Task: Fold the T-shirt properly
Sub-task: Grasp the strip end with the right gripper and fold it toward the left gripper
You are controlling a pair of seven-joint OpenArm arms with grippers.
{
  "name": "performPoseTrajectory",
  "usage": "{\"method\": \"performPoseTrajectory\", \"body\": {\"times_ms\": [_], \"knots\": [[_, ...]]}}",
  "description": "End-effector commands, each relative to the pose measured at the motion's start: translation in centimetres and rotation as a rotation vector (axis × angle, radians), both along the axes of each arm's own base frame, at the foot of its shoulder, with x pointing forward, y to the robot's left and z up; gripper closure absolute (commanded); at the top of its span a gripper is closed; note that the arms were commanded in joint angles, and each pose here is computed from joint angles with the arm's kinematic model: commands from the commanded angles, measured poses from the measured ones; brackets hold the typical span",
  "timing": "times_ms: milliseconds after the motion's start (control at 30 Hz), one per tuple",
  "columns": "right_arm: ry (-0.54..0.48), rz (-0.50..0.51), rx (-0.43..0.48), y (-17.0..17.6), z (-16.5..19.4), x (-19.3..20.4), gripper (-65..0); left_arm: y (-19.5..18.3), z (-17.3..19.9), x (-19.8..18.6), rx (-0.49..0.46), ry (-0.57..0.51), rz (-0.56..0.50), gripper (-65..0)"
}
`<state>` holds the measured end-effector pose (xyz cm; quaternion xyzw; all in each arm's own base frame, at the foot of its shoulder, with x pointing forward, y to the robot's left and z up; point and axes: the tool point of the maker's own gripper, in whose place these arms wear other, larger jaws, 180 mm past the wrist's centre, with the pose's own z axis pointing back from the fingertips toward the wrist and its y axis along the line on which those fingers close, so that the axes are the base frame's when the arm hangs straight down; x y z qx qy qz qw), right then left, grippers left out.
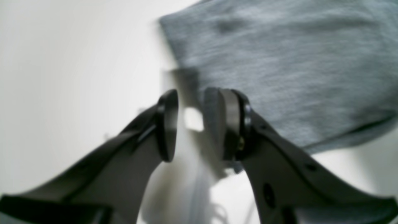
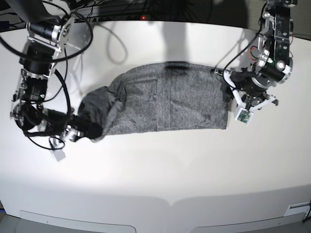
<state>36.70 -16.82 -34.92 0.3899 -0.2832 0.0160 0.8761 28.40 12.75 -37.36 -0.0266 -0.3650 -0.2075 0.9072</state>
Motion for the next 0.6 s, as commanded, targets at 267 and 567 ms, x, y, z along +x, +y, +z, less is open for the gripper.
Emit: {"method": "performPoseTrajectory", "body": {"times_ms": [267, 567], "knots": [[-0.062, 0.210, 0.117, 11.6, 2.0, 1.1, 0.0, 0.3, -0.1, -0.6, 0.012, 0.021, 0.013, -20.0], [-0.064, 0.436, 0.220, 21.0, 3.3, -1.7, 0.0, 0.4, -1.4, -2.4, 0.015, 0.067, 0.013, -20.0]]}}
